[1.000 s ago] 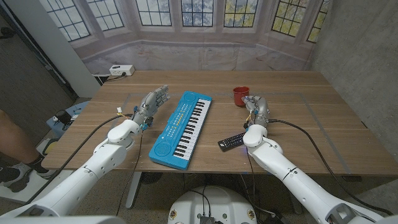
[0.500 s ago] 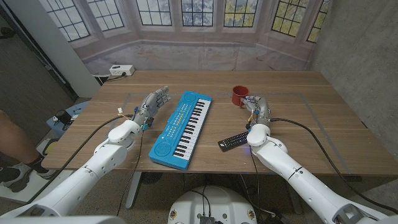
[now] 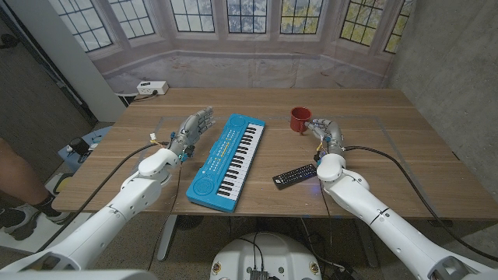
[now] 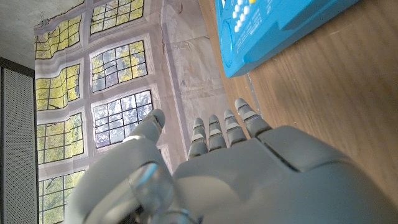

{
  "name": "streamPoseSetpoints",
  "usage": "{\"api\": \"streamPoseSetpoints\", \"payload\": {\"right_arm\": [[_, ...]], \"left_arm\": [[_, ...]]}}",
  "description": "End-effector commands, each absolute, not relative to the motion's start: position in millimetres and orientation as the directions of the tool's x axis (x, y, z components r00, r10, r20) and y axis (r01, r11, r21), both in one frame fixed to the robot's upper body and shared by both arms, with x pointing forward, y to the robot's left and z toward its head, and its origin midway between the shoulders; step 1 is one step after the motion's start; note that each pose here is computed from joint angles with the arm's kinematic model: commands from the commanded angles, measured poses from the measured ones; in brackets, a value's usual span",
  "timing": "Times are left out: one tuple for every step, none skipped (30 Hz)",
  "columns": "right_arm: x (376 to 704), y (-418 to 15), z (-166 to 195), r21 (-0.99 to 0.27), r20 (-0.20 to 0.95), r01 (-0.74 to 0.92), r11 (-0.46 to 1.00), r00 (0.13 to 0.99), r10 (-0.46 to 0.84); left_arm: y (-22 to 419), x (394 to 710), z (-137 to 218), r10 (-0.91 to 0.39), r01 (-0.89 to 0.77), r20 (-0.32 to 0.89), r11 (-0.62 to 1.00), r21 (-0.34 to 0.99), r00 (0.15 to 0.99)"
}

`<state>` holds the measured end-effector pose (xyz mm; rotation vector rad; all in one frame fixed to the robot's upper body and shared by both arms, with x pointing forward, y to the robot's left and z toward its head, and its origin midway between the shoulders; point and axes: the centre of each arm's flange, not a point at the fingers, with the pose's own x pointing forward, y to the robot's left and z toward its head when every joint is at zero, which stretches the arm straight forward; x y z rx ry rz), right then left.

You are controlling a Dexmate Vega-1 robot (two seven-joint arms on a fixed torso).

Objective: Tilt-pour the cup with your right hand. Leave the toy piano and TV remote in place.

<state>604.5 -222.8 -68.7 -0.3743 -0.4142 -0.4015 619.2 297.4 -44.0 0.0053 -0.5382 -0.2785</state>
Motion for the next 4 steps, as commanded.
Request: {"api": "streamPoseSetpoints", "payload": {"right_arm": [[600.4,-237.4,-61.9,-0.259,0.46,0.442,0.859,0.838,-0.293],[600.3,-238.1,-61.3,-0.256,0.461,0.443,0.859,0.837,-0.294],[600.3,-238.1,-61.3,-0.256,0.461,0.443,0.859,0.837,-0.294],[600.6,-239.3,-60.4,-0.251,0.465,0.445,0.86,0.834,-0.297]], "left_arm": [[289.7,620.4,-39.2,-0.261,0.257,0.508,0.963,0.079,0.821],[289.3,620.5,-38.8,-0.262,0.258,0.507,0.963,0.081,0.821],[289.3,620.5,-38.8,-0.262,0.258,0.507,0.963,0.081,0.821],[289.7,621.5,-37.7,-0.26,0.252,0.508,0.964,0.087,0.821]]}}
